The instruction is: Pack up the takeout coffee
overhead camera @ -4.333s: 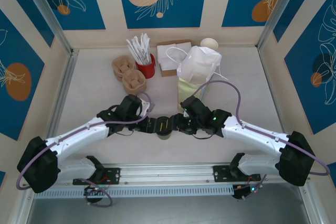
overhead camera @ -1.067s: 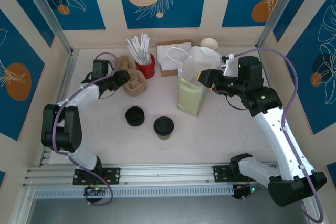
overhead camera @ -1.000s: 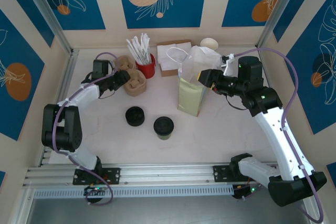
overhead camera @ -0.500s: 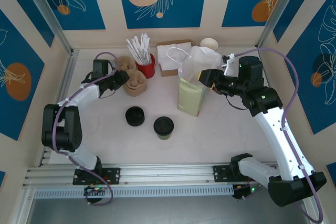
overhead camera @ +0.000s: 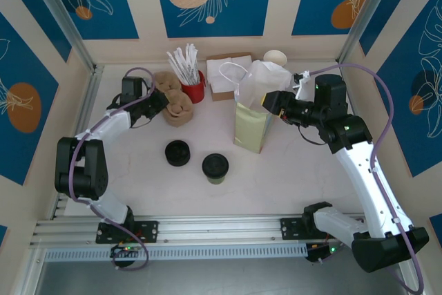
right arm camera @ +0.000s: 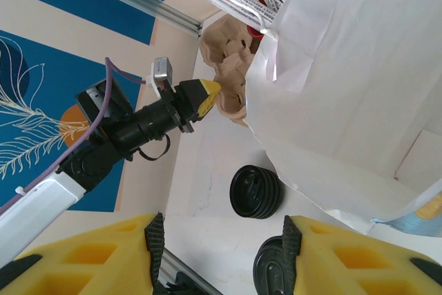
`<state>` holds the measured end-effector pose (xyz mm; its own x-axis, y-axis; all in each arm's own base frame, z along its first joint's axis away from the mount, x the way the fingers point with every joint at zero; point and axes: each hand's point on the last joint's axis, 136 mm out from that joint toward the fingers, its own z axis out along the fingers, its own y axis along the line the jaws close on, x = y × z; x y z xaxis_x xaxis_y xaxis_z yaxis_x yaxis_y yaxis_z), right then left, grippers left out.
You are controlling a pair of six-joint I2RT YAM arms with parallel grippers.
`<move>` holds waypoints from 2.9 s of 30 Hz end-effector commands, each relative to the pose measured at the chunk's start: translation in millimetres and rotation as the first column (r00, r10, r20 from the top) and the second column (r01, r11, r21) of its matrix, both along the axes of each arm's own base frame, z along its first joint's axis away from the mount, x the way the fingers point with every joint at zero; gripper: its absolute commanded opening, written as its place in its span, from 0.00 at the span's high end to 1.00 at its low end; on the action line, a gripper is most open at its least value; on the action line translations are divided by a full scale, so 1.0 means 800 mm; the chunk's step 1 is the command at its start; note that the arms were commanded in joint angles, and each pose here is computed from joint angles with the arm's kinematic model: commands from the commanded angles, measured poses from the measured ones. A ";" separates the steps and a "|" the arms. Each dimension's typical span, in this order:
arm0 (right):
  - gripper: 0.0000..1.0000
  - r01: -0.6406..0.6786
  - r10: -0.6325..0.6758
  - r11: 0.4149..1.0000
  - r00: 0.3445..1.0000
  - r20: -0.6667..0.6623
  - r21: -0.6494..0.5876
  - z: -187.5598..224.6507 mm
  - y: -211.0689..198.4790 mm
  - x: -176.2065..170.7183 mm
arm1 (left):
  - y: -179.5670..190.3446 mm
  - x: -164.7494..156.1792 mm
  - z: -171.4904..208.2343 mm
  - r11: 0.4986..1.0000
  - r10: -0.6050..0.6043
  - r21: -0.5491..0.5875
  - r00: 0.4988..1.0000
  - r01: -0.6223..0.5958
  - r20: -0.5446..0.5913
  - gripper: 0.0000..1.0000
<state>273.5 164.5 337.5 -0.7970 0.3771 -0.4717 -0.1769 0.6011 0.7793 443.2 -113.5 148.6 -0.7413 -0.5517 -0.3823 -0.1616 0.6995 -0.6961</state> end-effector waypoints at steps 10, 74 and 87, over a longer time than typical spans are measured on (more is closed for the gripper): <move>0.49 -0.027 0.025 0.999 0.998 0.055 0.034 0.024 0.001 -0.011 | 0.010 -0.012 0.128 1.000 0.025 -0.007 0.983 -0.024 0.181 0.93; 0.65 -0.478 0.429 0.877 0.732 0.529 -0.049 0.166 0.111 -0.069 | -0.193 -0.245 0.427 0.653 -0.561 0.072 0.417 0.754 0.715 0.96; 1.00 -0.392 0.368 0.918 0.784 0.500 -0.062 0.160 0.099 -0.056 | -0.194 -0.247 0.423 0.661 -0.603 0.164 0.389 0.732 0.697 0.61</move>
<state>230.7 250.0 455.7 -0.5725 0.1028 -0.8135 -0.7469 0.3438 0.5691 252.0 -269.9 476.1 -0.5446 -0.1103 -0.8314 0.7999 0.2298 -0.5544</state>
